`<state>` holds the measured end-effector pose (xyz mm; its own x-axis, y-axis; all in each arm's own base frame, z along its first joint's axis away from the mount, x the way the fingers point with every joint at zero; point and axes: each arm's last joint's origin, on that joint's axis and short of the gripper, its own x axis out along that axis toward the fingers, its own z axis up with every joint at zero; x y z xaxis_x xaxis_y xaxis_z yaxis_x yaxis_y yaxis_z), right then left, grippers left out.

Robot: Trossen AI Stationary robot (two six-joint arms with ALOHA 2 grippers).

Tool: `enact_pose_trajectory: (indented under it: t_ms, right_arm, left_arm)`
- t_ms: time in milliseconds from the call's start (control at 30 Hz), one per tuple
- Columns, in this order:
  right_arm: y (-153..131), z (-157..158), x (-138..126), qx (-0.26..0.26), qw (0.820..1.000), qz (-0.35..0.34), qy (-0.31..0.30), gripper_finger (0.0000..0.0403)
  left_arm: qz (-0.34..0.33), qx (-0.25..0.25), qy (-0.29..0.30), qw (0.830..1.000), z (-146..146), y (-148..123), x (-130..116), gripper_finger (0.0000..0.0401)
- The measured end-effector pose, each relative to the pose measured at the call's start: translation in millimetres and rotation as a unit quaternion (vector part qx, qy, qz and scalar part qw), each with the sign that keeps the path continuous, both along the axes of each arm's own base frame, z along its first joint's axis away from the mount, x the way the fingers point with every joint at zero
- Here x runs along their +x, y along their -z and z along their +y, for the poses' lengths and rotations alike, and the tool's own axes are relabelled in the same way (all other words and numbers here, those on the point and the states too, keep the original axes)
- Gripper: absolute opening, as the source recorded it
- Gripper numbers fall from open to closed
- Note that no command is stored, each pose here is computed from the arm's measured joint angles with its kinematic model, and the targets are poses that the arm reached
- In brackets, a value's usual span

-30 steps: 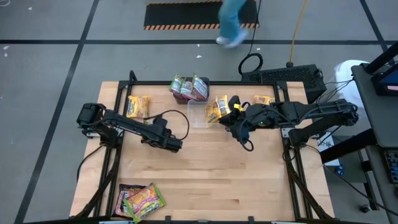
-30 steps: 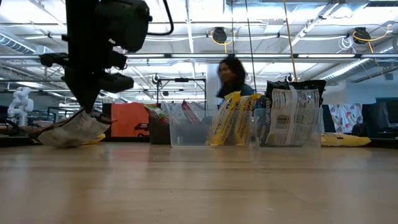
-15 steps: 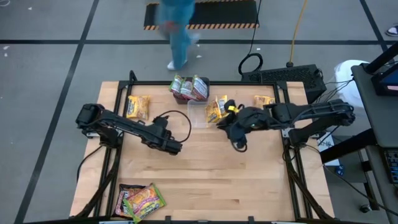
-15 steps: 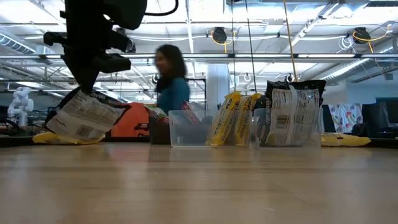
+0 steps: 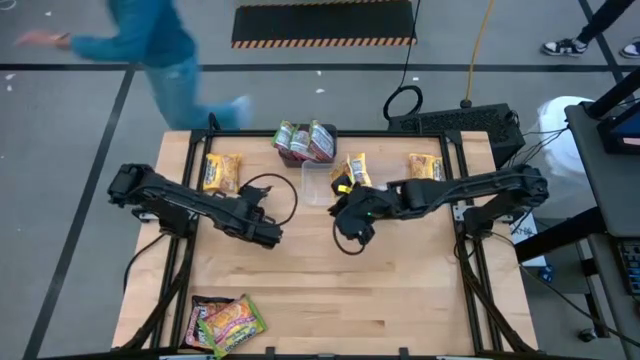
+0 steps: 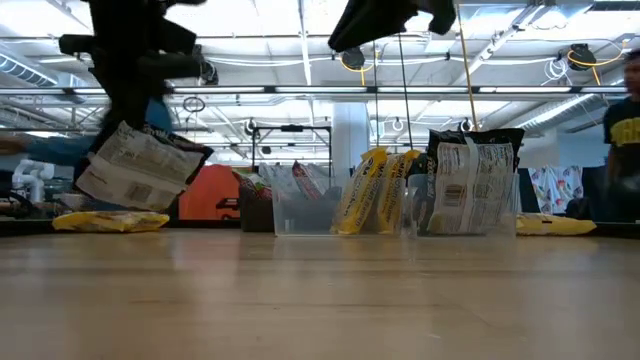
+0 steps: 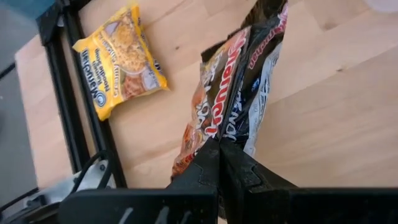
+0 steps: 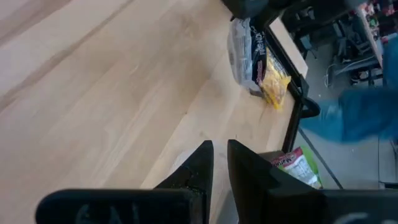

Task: Sort Maruchan noodles
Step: Put the black noodle pack into the right transparent bin

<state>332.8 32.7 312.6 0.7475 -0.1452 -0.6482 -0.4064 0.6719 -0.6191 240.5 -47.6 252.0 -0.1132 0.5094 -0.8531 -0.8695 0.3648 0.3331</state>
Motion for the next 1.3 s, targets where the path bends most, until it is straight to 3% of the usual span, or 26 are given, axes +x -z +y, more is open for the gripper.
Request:
enact_pose_trajectory:
  t_ms: [300, 567, 867, 1167, 1300]
  right_arm:
    - [7.4, -4.9, 25.5, 0.005, 0.998, -0.061, 0.009, 0.0043]
    - [35.6, -7.3, 50.8, -0.029, 0.998, -0.056, -0.01, 0.0043]
    - [47.5, -10.0, 72.5, -0.037, 0.993, -0.111, -0.009, 0.0048]
    - [49.4, -16.2, 73.6, -0.042, 0.993, -0.106, -0.008, 0.0089]
    - [50.1, -13.4, 73.6, -0.012, 0.993, -0.105, -0.047, 0.0095]
  left_arm:
    - [-0.049, -0.013, 0.05, 0.997, -8.1, -26.0, -21.5, 0.0]
    - [-0.069, -0.029, 0.104, 0.992, -14.8, -38.8, -34.0, 0.0]
    - [-0.104, -0.07, 0.166, 0.978, -28.4, -42.3, -31.7, 0.0]
    - [-0.134, -0.079, 0.193, 0.969, -36.4, -43.0, -26.8, 0.0]
    - [-0.15, -0.079, 0.209, 0.963, -38.1, -43.9, -22.6, 0.0]
